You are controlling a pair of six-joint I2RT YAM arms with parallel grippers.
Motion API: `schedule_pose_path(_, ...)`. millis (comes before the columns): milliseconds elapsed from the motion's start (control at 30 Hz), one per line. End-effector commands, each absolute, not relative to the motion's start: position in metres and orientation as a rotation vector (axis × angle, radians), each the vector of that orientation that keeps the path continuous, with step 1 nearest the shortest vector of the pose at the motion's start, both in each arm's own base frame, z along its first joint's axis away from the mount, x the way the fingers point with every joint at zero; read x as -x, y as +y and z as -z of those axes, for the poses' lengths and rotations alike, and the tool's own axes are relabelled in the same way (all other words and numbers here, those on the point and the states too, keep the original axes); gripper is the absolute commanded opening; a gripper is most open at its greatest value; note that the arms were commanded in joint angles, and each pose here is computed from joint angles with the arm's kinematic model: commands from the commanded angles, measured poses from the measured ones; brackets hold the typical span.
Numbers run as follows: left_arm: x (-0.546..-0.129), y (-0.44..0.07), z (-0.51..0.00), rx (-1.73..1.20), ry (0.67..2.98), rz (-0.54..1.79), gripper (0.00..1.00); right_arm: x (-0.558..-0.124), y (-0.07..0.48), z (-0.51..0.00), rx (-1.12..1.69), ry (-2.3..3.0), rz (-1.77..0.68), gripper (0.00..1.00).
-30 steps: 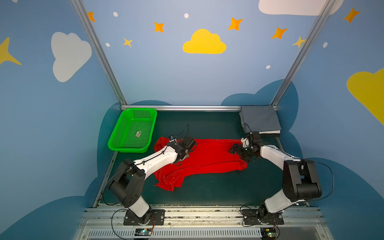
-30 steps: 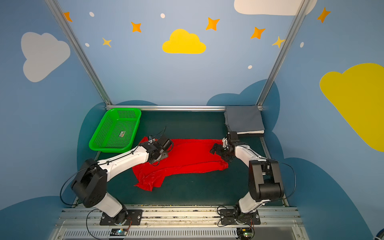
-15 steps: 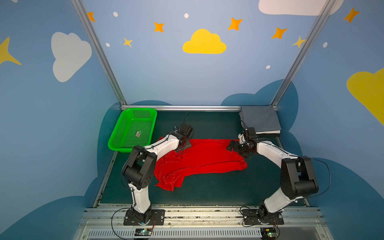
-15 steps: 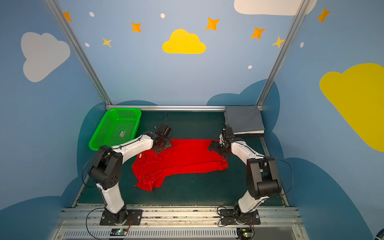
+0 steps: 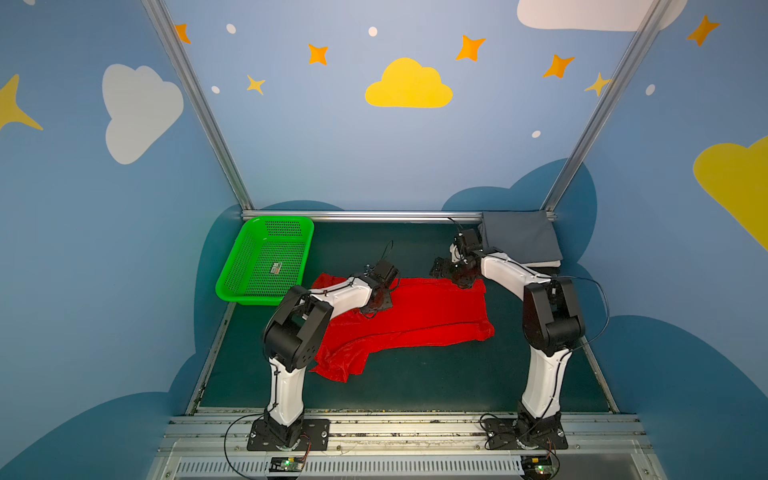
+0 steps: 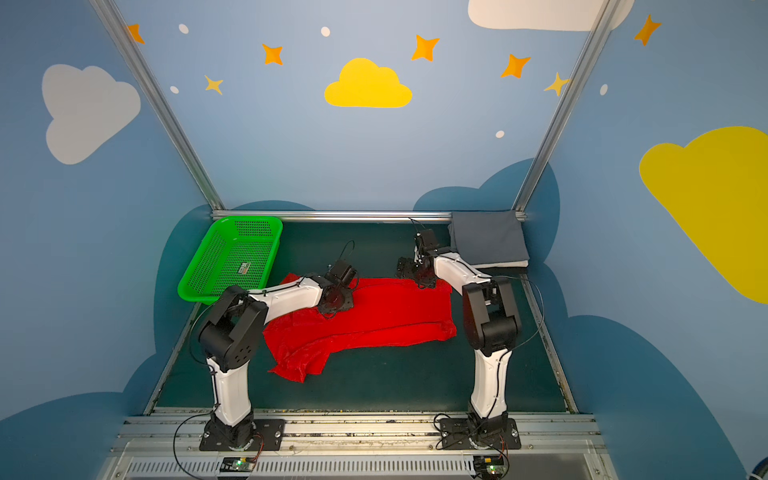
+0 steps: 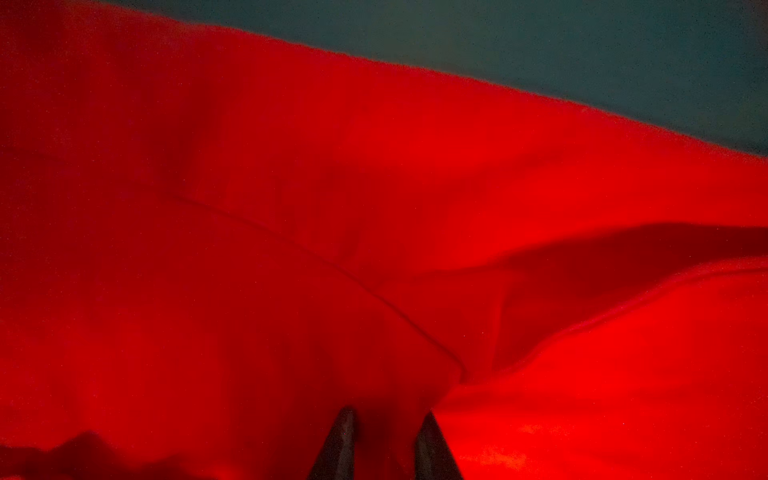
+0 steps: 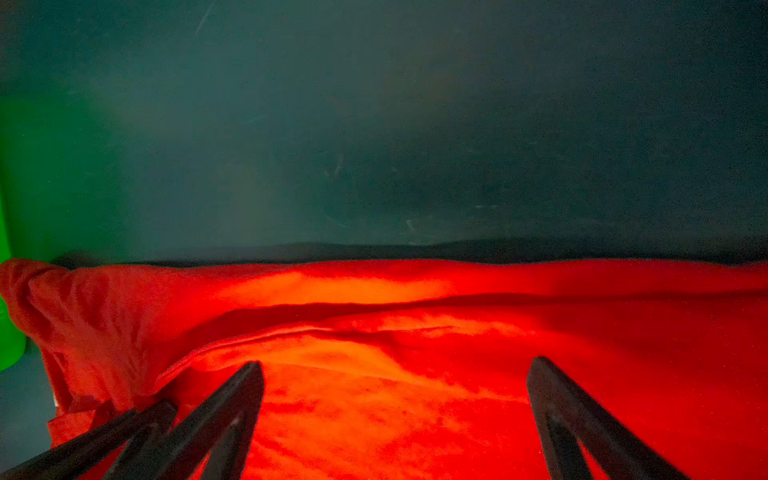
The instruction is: Fold and stack the t-shirts
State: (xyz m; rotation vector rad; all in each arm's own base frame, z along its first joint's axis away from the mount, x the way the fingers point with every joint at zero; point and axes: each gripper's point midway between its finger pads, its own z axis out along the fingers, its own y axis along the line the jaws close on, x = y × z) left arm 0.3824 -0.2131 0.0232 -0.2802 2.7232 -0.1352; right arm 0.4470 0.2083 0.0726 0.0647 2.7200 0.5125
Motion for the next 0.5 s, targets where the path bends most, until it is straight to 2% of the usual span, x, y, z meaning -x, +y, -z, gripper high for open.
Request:
schedule_pose_path(0,-0.383,-0.204,-0.03,0.255,2.688,0.094,0.24,-0.442,0.223,-0.074,0.046,2.744,-0.44,0.96)
schedule_pose_path(133,-0.379,-0.196,-0.028,0.259,2.682,0.042,0.23,-0.436,0.246,-0.072,0.164,2.757,-0.421,0.94)
schedule_pose_path(200,-0.376,-0.193,-0.027,0.271,2.669,0.04,0.25,-0.433,0.26,-0.072,0.242,2.763,-0.415,0.83)
schedule_pose_path(267,-0.375,-0.191,-0.025,0.286,2.642,0.057,0.25,-0.428,0.274,-0.069,0.317,2.778,-0.413,0.79)
schedule_pose_path(367,-0.375,-0.189,-0.024,0.315,2.585,0.075,0.13,-0.421,0.29,-0.063,0.406,2.799,-0.381,0.7)
schedule_pose_path(467,-0.376,-0.186,-0.021,0.329,2.562,0.057,0.12,-0.418,0.297,-0.058,0.462,2.814,-0.331,0.56)
